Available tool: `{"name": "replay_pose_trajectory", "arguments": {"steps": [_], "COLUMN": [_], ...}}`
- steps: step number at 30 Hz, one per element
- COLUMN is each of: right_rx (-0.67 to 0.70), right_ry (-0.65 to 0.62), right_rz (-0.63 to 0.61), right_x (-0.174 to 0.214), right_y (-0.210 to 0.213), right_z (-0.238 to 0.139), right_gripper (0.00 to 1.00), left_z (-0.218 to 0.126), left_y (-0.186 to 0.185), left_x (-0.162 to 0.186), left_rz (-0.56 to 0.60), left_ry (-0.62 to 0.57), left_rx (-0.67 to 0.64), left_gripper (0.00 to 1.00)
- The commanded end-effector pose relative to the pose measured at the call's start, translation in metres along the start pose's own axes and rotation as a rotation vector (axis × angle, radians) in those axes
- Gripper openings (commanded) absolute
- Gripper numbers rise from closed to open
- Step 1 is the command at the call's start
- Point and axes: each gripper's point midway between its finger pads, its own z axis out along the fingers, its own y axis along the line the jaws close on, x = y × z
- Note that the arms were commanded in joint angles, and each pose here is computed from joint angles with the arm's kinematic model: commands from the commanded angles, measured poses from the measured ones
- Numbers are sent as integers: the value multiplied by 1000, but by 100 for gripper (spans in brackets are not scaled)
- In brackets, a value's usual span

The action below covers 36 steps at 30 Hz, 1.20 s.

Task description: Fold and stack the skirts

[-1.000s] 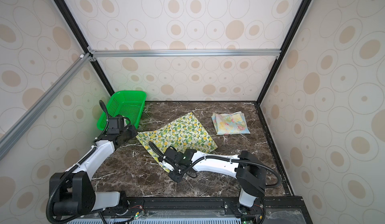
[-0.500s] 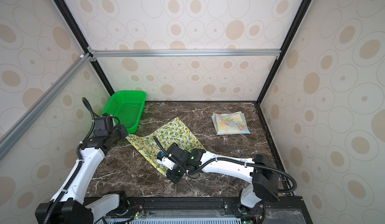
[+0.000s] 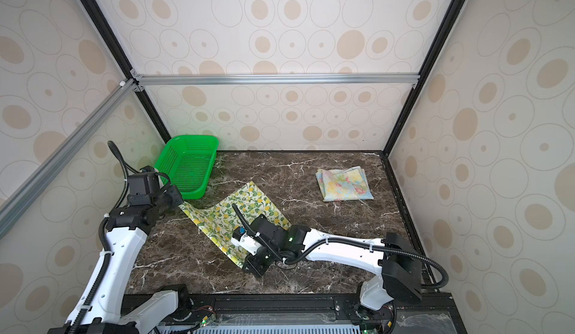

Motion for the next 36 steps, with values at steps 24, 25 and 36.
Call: {"name": "replay_pose_trajectory", "arguments": {"steps": [24,25,36], "right_rx": [46,49,53], "right_ry": [-47,-40,4], "right_rz": [332,342,437], "right_x": [-8,-7,3], "right_y": [-98,-102,-128], "right_z": [-47,-46,-34], "right_gripper": [0,0,0], "left_z": [99,103,153], "left_y": [-173,-178,-218], "left_x": [-33,-30,-3], "left_rz": [80,89,142], "left_ry": [6,13,85], "left_rx": [255,258,273], "left_gripper": [0,0,0]}}
